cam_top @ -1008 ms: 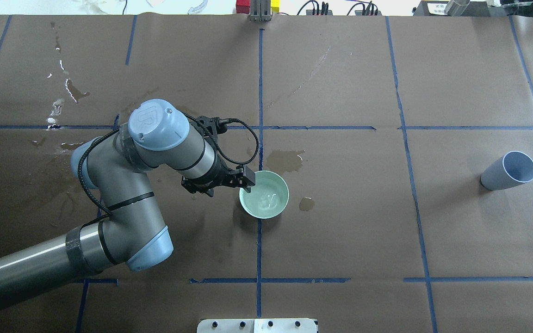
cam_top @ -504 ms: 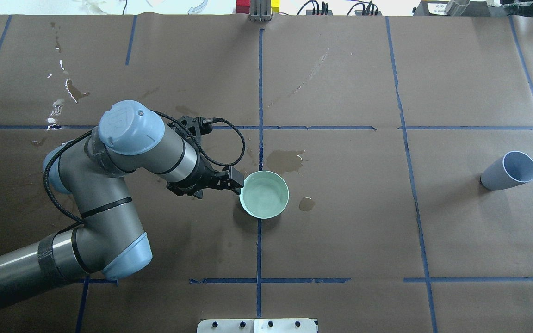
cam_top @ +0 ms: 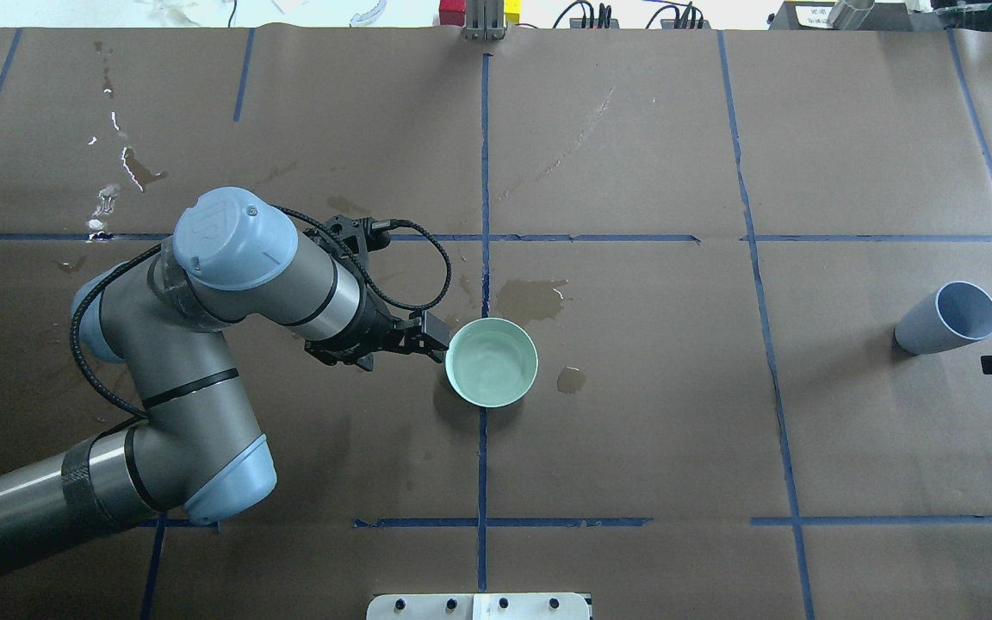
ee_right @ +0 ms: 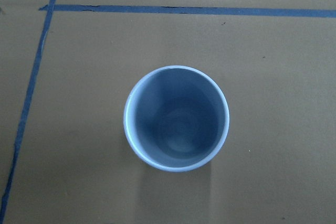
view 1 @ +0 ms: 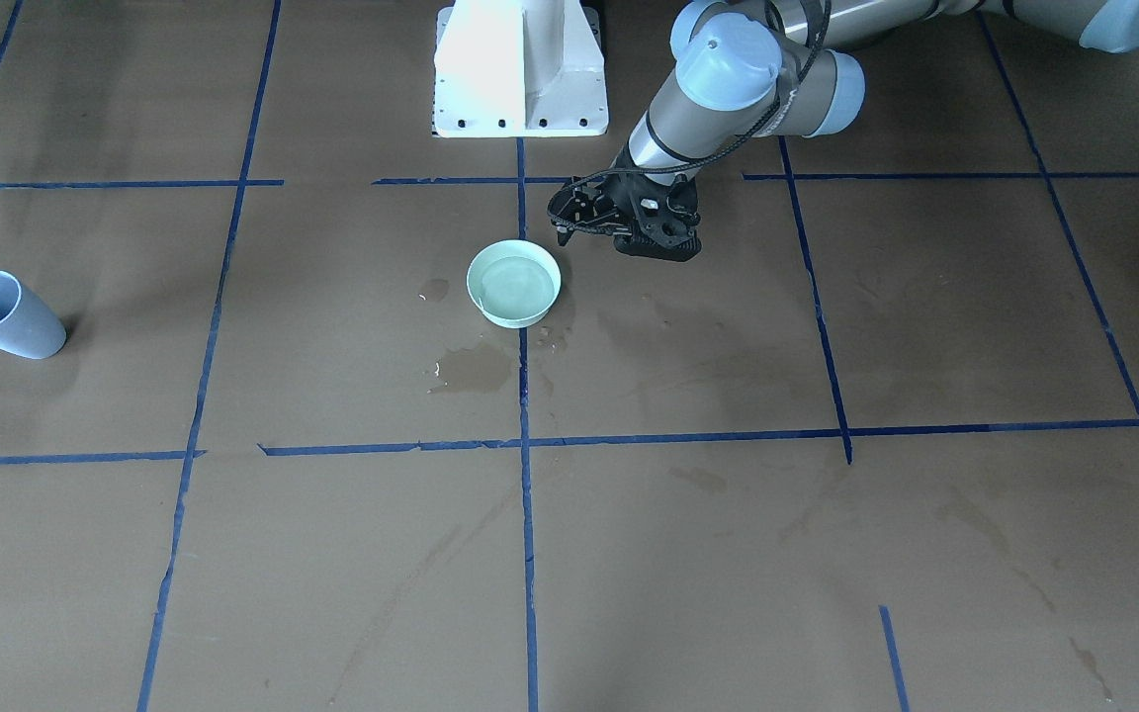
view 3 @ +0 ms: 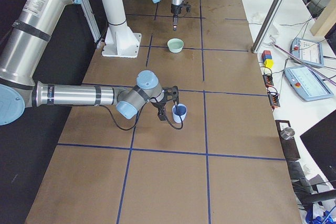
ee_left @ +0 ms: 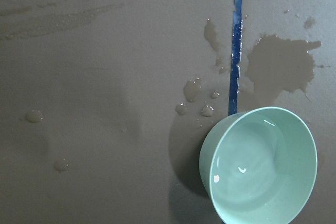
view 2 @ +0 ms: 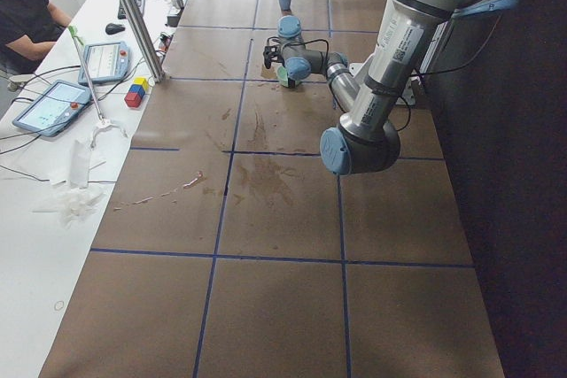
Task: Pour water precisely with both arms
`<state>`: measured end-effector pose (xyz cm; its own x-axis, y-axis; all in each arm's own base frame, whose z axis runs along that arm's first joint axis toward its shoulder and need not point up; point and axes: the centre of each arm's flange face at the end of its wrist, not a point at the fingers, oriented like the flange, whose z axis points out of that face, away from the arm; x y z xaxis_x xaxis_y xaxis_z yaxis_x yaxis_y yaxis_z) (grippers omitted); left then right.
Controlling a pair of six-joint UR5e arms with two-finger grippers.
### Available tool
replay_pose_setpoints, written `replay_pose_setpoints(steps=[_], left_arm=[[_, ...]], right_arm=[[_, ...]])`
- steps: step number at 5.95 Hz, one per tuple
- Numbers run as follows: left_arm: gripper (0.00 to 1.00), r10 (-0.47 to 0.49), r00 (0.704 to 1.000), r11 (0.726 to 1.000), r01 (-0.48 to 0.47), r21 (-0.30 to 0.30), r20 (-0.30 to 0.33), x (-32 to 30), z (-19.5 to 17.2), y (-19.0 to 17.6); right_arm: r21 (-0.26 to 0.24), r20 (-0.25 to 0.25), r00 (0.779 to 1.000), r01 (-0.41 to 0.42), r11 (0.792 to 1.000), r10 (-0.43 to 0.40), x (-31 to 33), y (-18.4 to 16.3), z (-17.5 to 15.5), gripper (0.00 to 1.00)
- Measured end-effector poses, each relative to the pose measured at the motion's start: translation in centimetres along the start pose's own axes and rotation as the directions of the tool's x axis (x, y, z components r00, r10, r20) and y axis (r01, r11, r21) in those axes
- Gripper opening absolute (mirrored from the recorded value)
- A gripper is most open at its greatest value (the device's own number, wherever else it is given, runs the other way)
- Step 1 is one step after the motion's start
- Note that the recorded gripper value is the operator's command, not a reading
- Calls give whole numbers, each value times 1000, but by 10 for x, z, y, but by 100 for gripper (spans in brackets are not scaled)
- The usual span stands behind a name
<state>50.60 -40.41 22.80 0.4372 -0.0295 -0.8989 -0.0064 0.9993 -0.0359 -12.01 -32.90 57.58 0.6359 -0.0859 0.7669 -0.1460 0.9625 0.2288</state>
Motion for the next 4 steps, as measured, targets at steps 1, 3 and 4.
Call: replay_pose_setpoints(steps=[1, 3, 4], left_arm=[[100, 0, 1000, 1000, 0, 1, -1, 0, 0, 0], [100, 0, 1000, 1000, 0, 5, -3, 1, -3, -1], [100, 0, 1000, 1000, 0, 7, -4, 1, -3, -2]], right_arm=[[60, -23, 1000, -5, 998, 7, -6, 13, 9, 100], [206, -94, 996, 15, 978, 5, -16, 38, 28, 100], [278, -133, 991, 47, 959, -10, -20, 46, 36, 100]])
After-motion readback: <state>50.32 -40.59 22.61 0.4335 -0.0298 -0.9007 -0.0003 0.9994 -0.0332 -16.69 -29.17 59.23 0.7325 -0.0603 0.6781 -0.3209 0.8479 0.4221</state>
